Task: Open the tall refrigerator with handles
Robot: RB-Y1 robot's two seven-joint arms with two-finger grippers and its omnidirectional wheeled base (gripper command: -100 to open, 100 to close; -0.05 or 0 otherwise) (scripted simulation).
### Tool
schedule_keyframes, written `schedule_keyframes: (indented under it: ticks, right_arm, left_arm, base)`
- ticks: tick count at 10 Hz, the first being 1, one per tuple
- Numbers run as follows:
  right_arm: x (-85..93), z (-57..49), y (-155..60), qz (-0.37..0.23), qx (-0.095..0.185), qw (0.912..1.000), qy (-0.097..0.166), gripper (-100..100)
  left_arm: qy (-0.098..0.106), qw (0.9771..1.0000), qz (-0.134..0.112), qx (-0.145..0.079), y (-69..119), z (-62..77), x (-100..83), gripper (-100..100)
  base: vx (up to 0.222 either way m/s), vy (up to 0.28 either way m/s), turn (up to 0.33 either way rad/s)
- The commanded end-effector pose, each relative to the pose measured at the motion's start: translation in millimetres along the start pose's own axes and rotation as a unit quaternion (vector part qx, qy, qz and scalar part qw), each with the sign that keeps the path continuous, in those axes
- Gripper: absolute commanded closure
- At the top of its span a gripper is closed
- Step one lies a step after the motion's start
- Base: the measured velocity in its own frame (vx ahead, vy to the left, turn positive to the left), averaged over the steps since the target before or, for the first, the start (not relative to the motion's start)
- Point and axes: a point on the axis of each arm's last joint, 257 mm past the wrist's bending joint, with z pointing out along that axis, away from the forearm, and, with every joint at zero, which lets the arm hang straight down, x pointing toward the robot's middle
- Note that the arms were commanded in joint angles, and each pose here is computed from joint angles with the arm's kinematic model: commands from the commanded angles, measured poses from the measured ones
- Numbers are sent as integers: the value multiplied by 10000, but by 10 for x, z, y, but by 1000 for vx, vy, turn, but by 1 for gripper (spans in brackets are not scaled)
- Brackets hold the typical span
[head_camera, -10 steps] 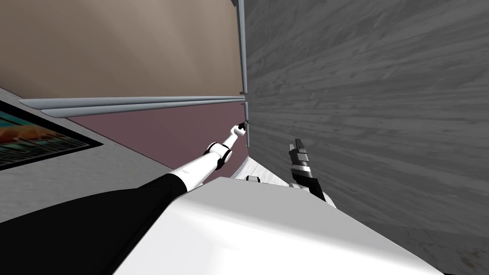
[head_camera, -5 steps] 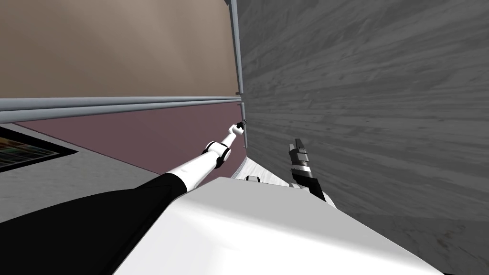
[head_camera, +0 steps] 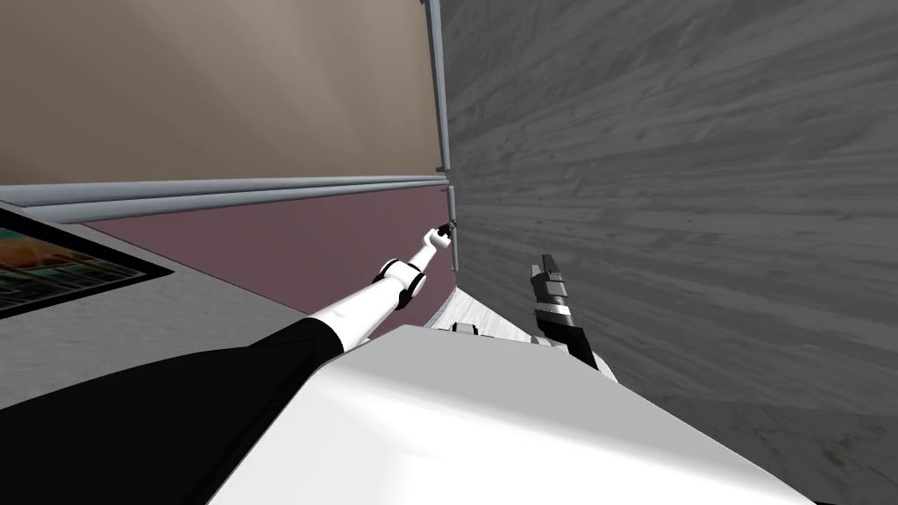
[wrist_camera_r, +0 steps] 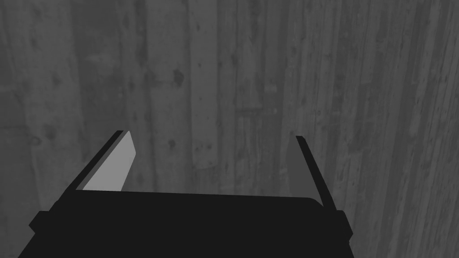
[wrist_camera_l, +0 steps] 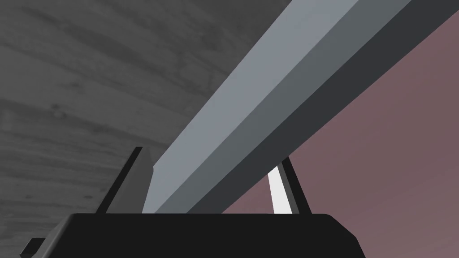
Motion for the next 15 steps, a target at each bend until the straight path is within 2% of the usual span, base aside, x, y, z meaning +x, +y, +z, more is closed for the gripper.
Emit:
schedule_keyframes:
  ticks: [1,2,3,5,6,7,8,9,10,12,13,14,15]
  right_arm:
    - [0,0,0,1,0,10000,0,0]
    - [0,0,0,1,0,10000,0,0]
    - [0,-1,0,1,1,10000,-1,0]
    - [0,0,0,0,-1,10000,0,0]
    - [0,0,0,0,0,10000,0,0]
    - [0,0,0,1,0,10000,0,0]
    - [0,-1,-1,1,2,10000,-1,0]
    - [0,-1,0,0,1,10000,0,0]
    - [0,0,0,0,1,10000,0,0]
    - [0,-1,0,1,1,10000,-1,0]
    - [0,-2,-1,0,2,10000,-1,0]
    - [0,-2,-1,0,2,10000,-1,0]
    - [0,0,0,0,0,10000,0,0]
  left_arm:
    - [171,9997,-30,188,-327,-10,236,100]
    - [171,9997,-30,188,-327,-10,236,100]
    - [316,9988,-38,371,-612,-28,438,100]
    - [461,9974,-42,556,-899,-62,638,100]
    - [484,9975,-37,505,-847,-56,663,100]
    - [461,9974,-42,556,-899,-62,638,100]
    - [605,9954,-44,741,-1186,-112,836,100]
    - [607,9954,-43,736,-1181,-112,838,100]
    - [677,9942,-44,834,-1329,-143,934,100]
    - [677,9942,-44,834,-1329,-143,934,100]
    - [727,9944,-3,770,-1251,-137,1014,100]
    - [840,9923,-3,910,-1436,-193,1162,100]
    - [840,9923,-3,910,-1436,-193,1162,100]
  base:
    - [-160,61,-130]
    - [-116,34,-76]
    - [-187,90,-171]
    - [-225,134,-192]
    - [-159,61,-110]
    - [-74,-13,-6]
    - [-139,46,-73]
    - [-170,68,-157]
    - [-197,59,-155]
    - [-81,21,-27]
    - [0,0,0]
    - [-132,85,-195]
    - [-160,125,-190]
